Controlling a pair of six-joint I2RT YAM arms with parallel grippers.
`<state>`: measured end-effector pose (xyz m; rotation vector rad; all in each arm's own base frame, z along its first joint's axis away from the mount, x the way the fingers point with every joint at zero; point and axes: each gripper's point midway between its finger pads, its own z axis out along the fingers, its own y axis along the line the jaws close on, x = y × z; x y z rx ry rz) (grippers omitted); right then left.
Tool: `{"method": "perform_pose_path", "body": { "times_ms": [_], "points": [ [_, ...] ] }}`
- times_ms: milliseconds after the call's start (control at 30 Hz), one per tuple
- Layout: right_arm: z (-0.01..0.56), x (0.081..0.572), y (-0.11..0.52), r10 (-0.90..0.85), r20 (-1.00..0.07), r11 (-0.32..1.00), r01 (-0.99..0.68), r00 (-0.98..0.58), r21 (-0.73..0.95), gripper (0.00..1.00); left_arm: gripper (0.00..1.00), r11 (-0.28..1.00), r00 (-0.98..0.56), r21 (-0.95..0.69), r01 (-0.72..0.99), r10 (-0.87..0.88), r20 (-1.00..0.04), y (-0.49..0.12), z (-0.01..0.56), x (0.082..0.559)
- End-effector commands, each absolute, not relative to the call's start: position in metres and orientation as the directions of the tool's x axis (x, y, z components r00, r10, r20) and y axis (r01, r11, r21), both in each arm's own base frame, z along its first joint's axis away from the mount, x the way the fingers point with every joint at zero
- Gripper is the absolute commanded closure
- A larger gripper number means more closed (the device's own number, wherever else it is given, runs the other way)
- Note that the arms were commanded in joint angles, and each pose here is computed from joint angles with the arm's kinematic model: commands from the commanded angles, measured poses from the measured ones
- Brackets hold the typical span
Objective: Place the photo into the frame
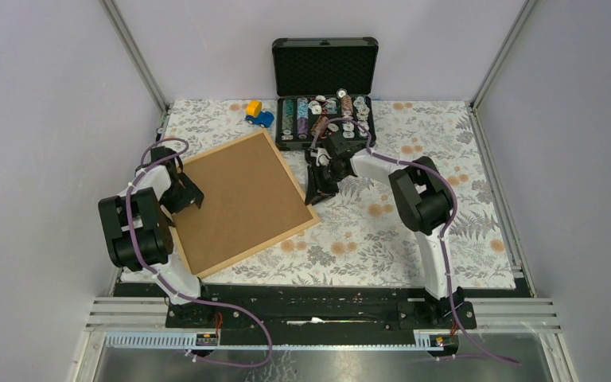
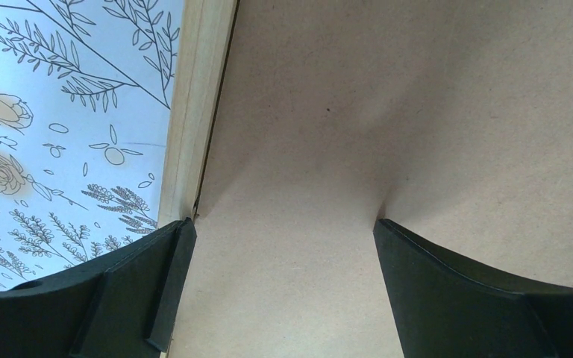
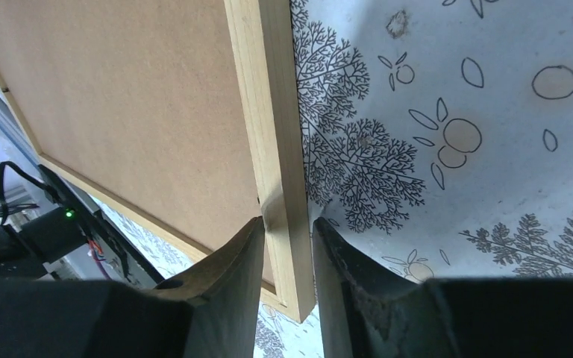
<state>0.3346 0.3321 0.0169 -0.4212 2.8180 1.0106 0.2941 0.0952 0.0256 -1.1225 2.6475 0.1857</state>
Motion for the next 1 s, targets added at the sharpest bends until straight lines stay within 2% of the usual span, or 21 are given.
{"method": "perform_pose_path", "body": {
  "times_ms": [0,433,733,867,967],
  "points": [
    [0.010,0.332,0.333,-0.262,-0.204,0.749,-0.332,-0.943,0.573,0.62,0.02,0.683,-0.641,-0.073,-0.726,-0.712,-0.285,0.086,0.008,0.309],
    [-0.015,0.338,0.329,-0.269,-0.141,0.819,-0.303,-0.953,0.487,0.65,0.02,0.685,-0.644,-0.086,-0.724,-0.715,-0.273,0.082,0.006,0.309],
    [-0.043,0.314,0.315,-0.327,-0.106,0.901,-0.344,-0.939,0.263,0.67,0.01,0.684,-0.644,-0.104,-0.722,-0.719,-0.262,0.079,0.006,0.310],
    [-0.043,0.316,0.309,-0.321,-0.141,0.920,-0.344,-0.936,0.189,0.68,0.02,0.684,-0.644,-0.114,-0.721,-0.722,-0.254,0.076,0.004,0.309],
    [-0.049,0.313,0.306,-0.368,-0.112,0.922,-0.378,-0.923,0.086,0.68,0.01,0.683,-0.644,-0.123,-0.720,-0.723,-0.250,0.075,0.004,0.310]
  ]
}}
